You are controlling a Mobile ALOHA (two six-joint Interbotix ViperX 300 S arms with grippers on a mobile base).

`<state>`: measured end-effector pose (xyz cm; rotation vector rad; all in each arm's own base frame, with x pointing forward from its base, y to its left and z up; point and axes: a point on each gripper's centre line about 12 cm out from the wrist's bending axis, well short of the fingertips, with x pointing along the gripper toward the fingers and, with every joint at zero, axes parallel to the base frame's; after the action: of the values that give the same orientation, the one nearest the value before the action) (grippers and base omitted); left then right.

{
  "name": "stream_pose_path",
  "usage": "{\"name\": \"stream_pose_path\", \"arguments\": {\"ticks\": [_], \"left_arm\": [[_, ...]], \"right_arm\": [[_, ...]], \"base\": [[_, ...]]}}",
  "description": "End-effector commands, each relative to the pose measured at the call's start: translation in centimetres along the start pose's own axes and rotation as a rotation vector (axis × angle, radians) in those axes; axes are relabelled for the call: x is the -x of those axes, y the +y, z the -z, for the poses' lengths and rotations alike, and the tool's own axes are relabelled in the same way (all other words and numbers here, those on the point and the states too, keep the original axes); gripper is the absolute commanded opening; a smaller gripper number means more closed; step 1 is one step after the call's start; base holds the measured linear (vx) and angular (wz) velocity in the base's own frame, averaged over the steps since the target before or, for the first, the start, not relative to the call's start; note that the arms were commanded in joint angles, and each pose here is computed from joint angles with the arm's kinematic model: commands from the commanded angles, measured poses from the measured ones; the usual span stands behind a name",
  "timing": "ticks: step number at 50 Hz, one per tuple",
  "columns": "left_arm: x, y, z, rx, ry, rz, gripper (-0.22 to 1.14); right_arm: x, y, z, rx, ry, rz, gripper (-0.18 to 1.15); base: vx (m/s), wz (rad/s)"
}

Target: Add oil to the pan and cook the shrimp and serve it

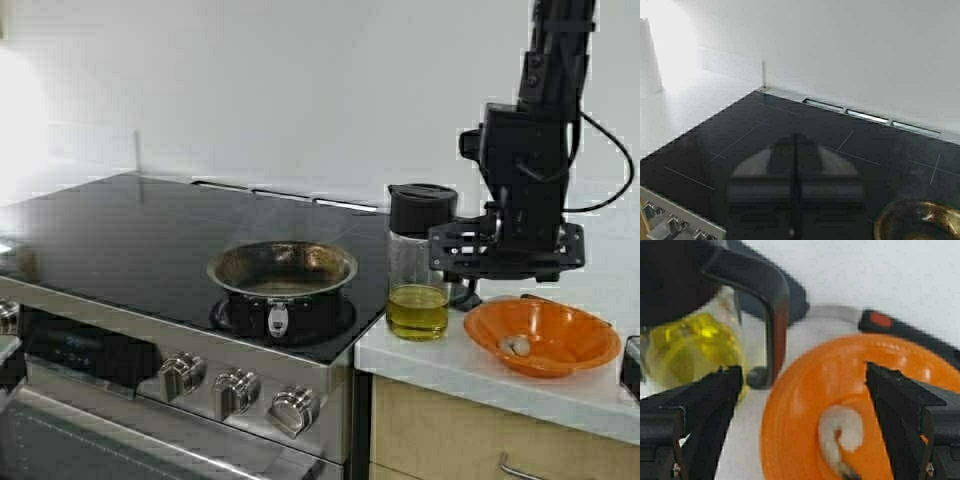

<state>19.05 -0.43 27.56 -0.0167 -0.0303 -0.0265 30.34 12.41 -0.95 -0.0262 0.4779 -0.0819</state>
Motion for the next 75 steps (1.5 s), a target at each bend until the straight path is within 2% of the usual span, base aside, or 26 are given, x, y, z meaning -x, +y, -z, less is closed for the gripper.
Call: {"name": "stream_pose_path", "arguments": {"ticks": [1,26,32,37,50,53,61,75], "left_arm": [[-0.1,0.0,-0.3,0.004,-0.009,-0.002,0.03],[-0.1,0.0,-0.3,0.004,-0.009,-0.002,0.03],[-0.1,0.0,-0.2,0.004,-0.006,-0.002,0.03],[-0.1,0.0,-0.2,0.006,-0.006,-0.002,0.03],[-0.1,0.0,-0.2,0.006,-0.006,-0.002,0.03],[-0.1,0.0,-0.1,0.008,-0.005,-0.002,0.03],[-0.1,0.0,-0.1,0.006,-0.003,-0.002,0.03],[-0.1,0.0,-0.1,0.006,-0.003,-0.002,0.03]], "right_arm": [[-0.9,-0.1,-0.9,-0.026,-0.013,0.003,1.02],[-4.4,-0.9,-1.4,-0.038,0.003,-0.004,1.02],[-5.1,-0.4,-1.7,-0.044,-0.012,-0.01,0.97],[-5.7,0.0,-1.9,-0.052,-0.024,-0.013,0.8],[-6.8,0.7,-1.8,-0.091,-0.027,-0.019,0.09],[-6.9,0.8,-1.9,-0.115,-0.039,-0.021,0.0],[-6.8,0.9,-2.9,-0.154,-0.072,-0.025,0.07],[-5.5,1.3,-5.4,-0.167,-0.133,-0.046,0.07]], "base": [[0.0,0.0],[0.0,0.0],[0.0,0.0],[0.0,0.0],[0.0,0.0],[0.0,0.0],[0.0,0.0],[0.0,0.0]]}}
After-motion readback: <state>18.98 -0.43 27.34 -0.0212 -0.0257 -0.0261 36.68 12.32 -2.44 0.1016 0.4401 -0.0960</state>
